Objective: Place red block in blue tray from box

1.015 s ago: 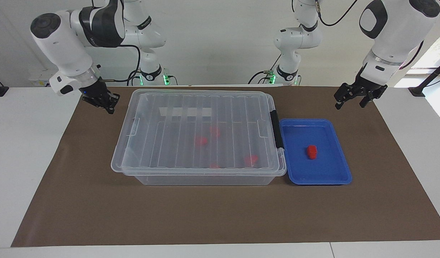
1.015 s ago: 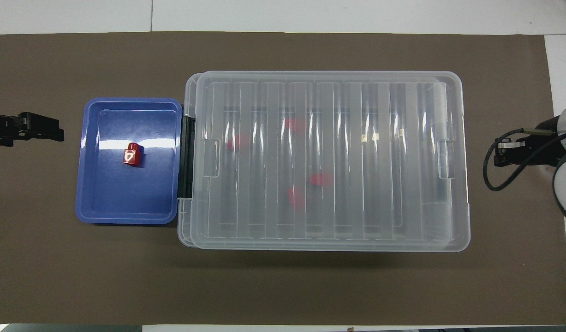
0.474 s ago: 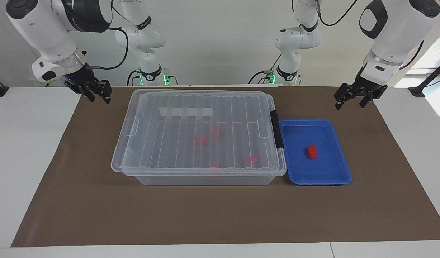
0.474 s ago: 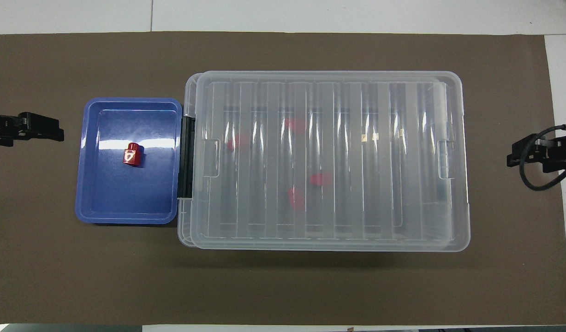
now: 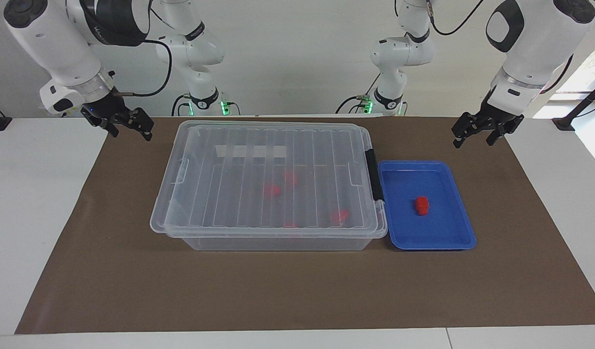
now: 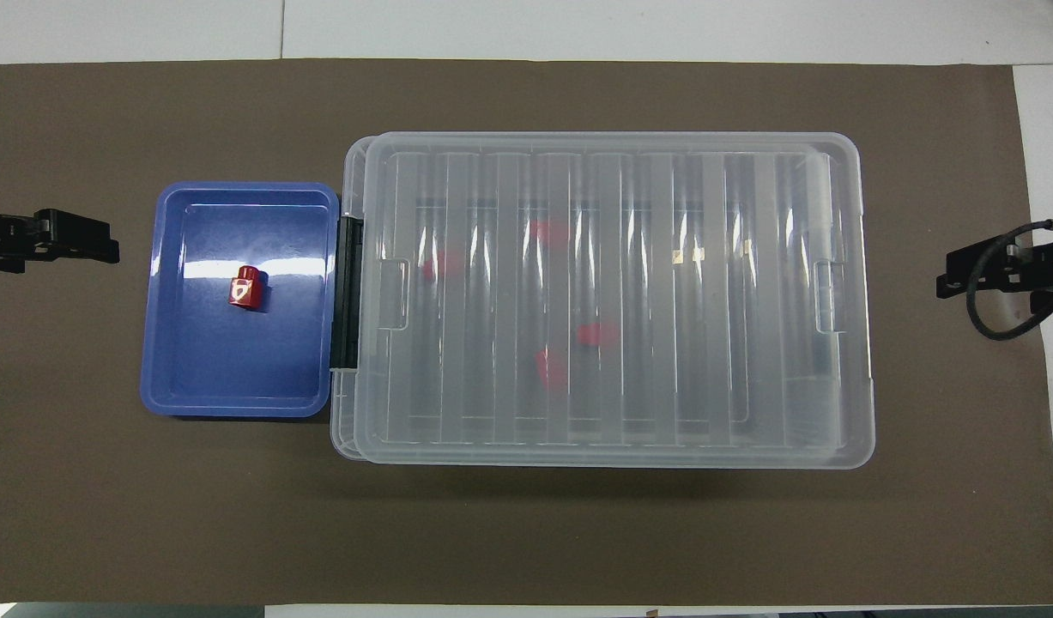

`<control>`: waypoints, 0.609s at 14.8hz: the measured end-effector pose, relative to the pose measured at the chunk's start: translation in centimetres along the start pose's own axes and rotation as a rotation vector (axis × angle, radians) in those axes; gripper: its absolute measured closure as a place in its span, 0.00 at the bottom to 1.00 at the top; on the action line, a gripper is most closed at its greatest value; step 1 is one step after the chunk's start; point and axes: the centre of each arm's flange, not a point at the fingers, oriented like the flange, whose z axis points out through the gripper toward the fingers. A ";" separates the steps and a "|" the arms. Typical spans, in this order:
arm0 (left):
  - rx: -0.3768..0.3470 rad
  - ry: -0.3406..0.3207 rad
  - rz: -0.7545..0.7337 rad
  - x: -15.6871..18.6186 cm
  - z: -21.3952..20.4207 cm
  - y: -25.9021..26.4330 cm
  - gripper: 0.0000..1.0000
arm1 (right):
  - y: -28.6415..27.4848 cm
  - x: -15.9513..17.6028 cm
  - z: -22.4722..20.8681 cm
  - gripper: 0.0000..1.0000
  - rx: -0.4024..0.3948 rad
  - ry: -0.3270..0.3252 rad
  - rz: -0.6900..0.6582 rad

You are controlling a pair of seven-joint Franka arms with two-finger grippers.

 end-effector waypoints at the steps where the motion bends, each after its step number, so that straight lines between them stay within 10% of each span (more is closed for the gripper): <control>1: 0.000 0.000 0.000 0.0 0.0 0.0 0.00 | -0.2 -0.1 0.0 0.00 -0.002 -0.014 -0.004; 9: 0.000 0.000 0.000 0.0 0.0 0.0 0.00 | -0.3 -0.1 0.0 0.00 -0.007 -0.050 -0.004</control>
